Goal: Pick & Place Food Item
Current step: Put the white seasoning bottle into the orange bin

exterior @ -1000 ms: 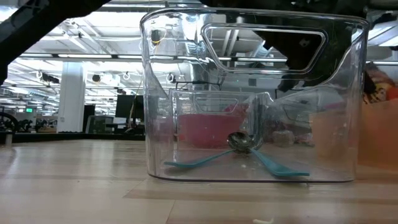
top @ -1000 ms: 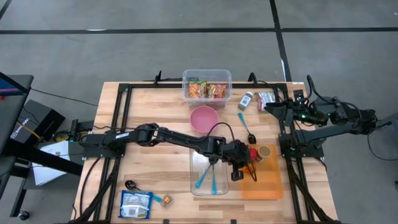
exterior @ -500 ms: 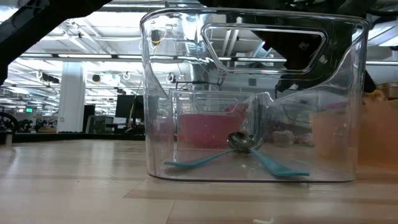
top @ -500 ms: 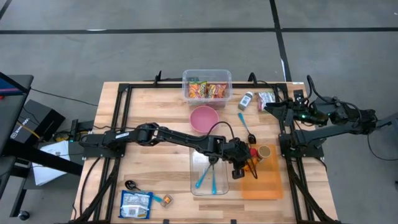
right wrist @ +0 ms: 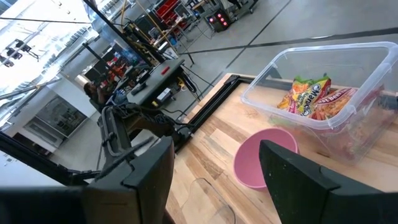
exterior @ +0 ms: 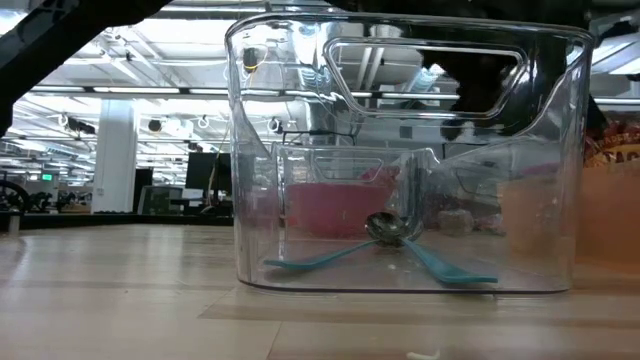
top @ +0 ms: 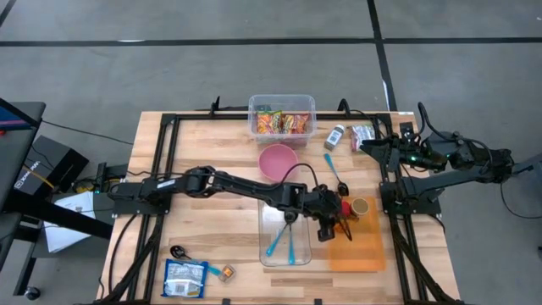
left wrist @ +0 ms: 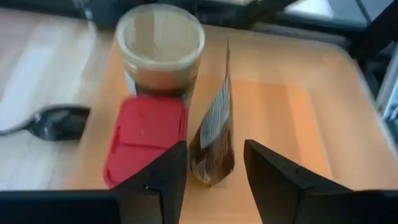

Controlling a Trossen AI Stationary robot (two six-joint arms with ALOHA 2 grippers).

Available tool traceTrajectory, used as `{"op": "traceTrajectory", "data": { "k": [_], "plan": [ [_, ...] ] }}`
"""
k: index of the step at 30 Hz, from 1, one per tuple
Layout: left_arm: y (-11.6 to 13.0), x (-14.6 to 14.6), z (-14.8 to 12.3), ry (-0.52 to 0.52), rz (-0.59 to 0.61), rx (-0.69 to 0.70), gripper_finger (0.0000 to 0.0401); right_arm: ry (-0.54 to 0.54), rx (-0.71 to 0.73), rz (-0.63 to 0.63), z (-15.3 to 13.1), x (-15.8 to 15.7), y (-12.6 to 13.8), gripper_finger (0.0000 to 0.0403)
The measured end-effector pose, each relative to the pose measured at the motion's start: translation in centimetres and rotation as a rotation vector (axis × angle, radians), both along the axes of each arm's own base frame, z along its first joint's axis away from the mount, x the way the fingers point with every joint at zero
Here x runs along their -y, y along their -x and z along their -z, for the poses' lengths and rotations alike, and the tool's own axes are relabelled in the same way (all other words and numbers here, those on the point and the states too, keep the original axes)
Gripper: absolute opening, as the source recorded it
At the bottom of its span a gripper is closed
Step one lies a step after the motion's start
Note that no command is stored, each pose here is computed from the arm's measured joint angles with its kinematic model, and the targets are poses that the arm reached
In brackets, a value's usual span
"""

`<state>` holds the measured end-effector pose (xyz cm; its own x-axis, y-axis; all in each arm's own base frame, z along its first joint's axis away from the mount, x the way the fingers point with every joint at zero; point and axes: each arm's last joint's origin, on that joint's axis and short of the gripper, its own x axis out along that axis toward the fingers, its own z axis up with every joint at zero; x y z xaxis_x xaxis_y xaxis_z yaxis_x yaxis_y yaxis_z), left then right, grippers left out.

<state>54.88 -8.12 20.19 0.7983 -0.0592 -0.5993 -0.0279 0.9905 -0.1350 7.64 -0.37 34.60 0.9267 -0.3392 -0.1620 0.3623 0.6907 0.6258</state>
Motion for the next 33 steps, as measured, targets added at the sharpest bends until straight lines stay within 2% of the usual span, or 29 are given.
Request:
{"op": "traceTrajectory", "data": {
  "k": [9, 16, 22, 30, 33],
  "plan": [
    [0.3, -0.2, -2.2, 0.0, 0.029, 0.056, 0.0158, 0.003, 0.0, 0.0, 0.0, 0.0, 0.0, 0.0228],
    [1.8, -0.2, -6.7, -0.041, 0.087, 0.116, 0.0161, 0.002, 0.002, -0.003, 0.0, 0.0, 0.1, 0.0228],
    [5.0, -0.6, -11.5, -0.117, 0.139, 0.076, 0.0164, 0.003, -0.007, -0.002, 0.1, 0.0, 0.1, 0.0228],
    [10.2, -1.4, -17.0, -0.127, 0.143, -0.007, 0.0166, 0.02, -0.013, -0.009, 0.1, 0.0, 0.1, 0.0228],
    [12.5, -1.8, -18.9, -0.145, 0.127, -0.044, 0.017, 0.053, -0.023, -0.064, 0.0, -0.1, 0.0, 0.0228]
  ]
}}
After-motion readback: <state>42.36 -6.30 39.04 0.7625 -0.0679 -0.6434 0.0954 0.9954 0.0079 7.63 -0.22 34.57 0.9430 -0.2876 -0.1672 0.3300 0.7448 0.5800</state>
